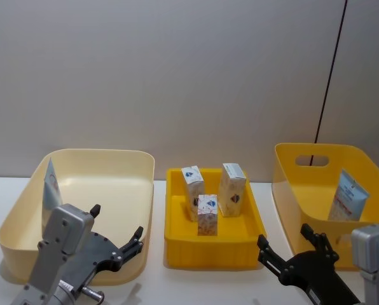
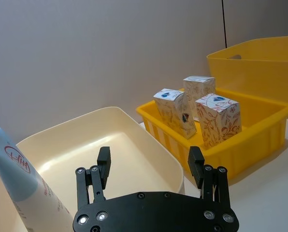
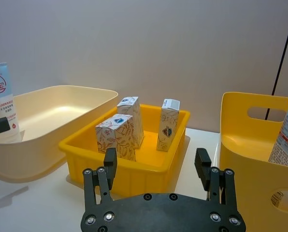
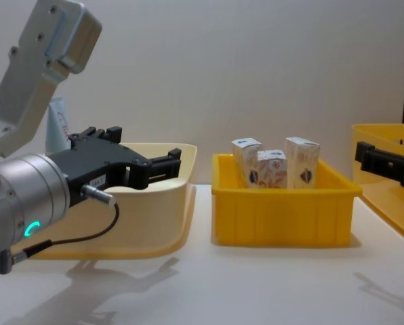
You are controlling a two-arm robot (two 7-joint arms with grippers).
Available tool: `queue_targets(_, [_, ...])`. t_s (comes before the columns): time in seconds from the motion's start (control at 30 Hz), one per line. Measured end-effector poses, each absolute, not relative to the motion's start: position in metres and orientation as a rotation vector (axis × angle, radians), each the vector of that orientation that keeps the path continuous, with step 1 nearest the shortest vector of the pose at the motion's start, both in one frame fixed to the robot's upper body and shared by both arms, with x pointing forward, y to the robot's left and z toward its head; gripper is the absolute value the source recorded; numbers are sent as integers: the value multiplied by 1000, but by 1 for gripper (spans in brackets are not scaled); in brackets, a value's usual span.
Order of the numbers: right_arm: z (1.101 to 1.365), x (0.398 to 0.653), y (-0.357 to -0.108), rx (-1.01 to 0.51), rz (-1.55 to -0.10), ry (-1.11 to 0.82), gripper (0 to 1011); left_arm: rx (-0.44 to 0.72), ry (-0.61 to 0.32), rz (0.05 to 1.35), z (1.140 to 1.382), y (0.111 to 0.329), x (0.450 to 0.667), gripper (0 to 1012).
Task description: Bimanual collaborative sorting of washing and personal care products
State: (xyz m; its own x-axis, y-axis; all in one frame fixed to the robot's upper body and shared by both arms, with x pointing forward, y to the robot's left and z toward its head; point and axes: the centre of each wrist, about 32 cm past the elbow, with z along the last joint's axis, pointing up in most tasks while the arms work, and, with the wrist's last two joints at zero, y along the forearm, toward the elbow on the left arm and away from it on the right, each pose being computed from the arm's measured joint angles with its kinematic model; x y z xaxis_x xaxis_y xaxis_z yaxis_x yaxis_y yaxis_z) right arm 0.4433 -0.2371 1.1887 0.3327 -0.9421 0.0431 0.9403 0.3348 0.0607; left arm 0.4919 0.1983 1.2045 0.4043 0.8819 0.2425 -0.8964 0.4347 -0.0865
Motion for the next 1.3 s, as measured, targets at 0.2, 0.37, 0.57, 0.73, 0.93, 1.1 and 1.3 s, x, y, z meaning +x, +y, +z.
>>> queue_targets(0.2, [1189, 443, -237, 24, -1226, -74, 1001, 61, -268, 1124, 1205, 198, 492, 999])
queue_targets(0.37, [1189, 444, -239, 15, -1212, -67, 1001, 61, -268, 1124, 1205, 198, 492, 1000])
queue_targets(0.57, [1194, 450, -239, -5, -1177, -58, 1001, 61, -268, 1124, 1204, 198, 492, 1000])
queue_targets(0.73, [1197, 461, -235, -25, -1148, -47, 1000, 61, -268, 1124, 1204, 198, 492, 999])
queue_targets(0.93, [1200, 473, -229, -41, -1129, -32, 1001, 61, -268, 1124, 1204, 198, 492, 1000])
queue_targets(1.1, [1201, 485, -220, -50, -1118, -24, 1001, 61, -268, 1124, 1204, 198, 492, 1000])
queue_targets(1.3, [1200, 497, -208, -56, -1108, -19, 1001, 61, -268, 1124, 1204, 198, 492, 999])
